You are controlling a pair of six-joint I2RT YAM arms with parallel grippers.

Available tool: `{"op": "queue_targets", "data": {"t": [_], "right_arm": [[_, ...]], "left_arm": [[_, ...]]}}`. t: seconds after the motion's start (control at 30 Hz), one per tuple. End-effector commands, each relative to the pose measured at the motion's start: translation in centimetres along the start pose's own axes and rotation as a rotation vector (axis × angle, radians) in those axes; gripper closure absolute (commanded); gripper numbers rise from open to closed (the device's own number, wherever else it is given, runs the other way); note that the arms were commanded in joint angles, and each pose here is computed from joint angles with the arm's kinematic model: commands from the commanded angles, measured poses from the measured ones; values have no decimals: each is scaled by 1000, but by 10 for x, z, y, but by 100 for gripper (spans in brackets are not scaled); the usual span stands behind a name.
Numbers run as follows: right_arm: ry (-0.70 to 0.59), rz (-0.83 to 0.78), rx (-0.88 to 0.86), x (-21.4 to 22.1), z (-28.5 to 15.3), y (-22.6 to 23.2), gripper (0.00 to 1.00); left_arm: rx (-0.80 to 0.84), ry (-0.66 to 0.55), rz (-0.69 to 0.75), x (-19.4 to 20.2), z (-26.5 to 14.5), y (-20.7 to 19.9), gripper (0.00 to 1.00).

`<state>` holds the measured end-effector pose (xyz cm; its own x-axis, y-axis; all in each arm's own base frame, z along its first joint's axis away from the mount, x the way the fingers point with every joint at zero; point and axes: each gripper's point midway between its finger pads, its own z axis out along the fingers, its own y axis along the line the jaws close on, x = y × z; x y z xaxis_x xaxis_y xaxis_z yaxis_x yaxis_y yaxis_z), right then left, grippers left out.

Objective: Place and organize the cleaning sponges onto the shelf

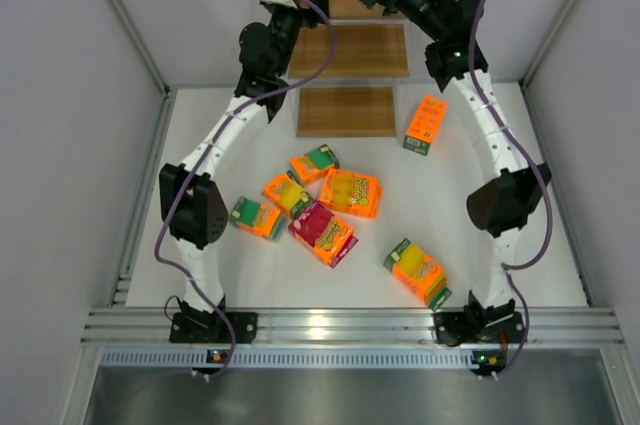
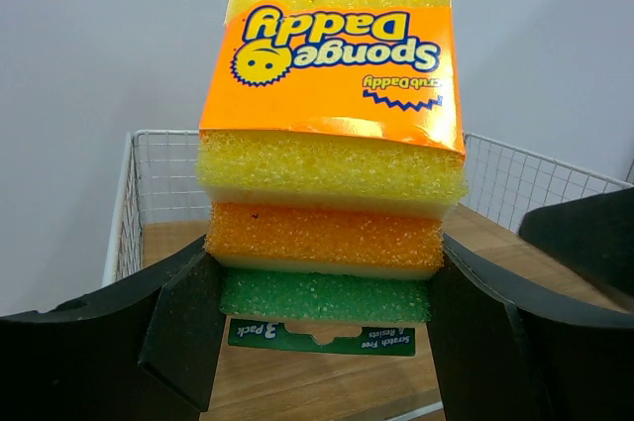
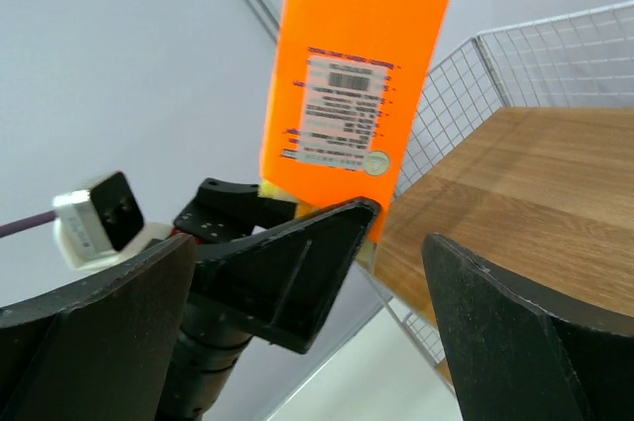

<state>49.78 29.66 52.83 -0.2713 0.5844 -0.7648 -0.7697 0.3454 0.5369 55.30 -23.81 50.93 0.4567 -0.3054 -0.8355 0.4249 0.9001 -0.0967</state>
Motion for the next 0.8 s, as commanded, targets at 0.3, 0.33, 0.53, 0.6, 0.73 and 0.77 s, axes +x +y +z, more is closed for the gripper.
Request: {"op": "queue_targets", "data": {"t": [0.3,0.33,0.53,0.6,0.73,0.77], "right_arm": [[-67,-298,64,-58,-58,72,1],[-68,-300,78,-58,-59,70,1],[-41,-299,137,-50,-58,51,1],[-39,-304,157,-50,-59,45,1],[-39,-297,175,-49,-57,37,1],[-43,-296,172,-50,-57,38,1]], "left_arm": [[-131,-64,47,-3,9,12,32],[-131,-60,48,-1,9,10,31],[-137,-50,55,8,10,3,18],[-132,-52,49,6,9,1,6],[-123,-61,46,-3,7,-6,2],[-120,-62,45,-6,6,-7,2]]}}
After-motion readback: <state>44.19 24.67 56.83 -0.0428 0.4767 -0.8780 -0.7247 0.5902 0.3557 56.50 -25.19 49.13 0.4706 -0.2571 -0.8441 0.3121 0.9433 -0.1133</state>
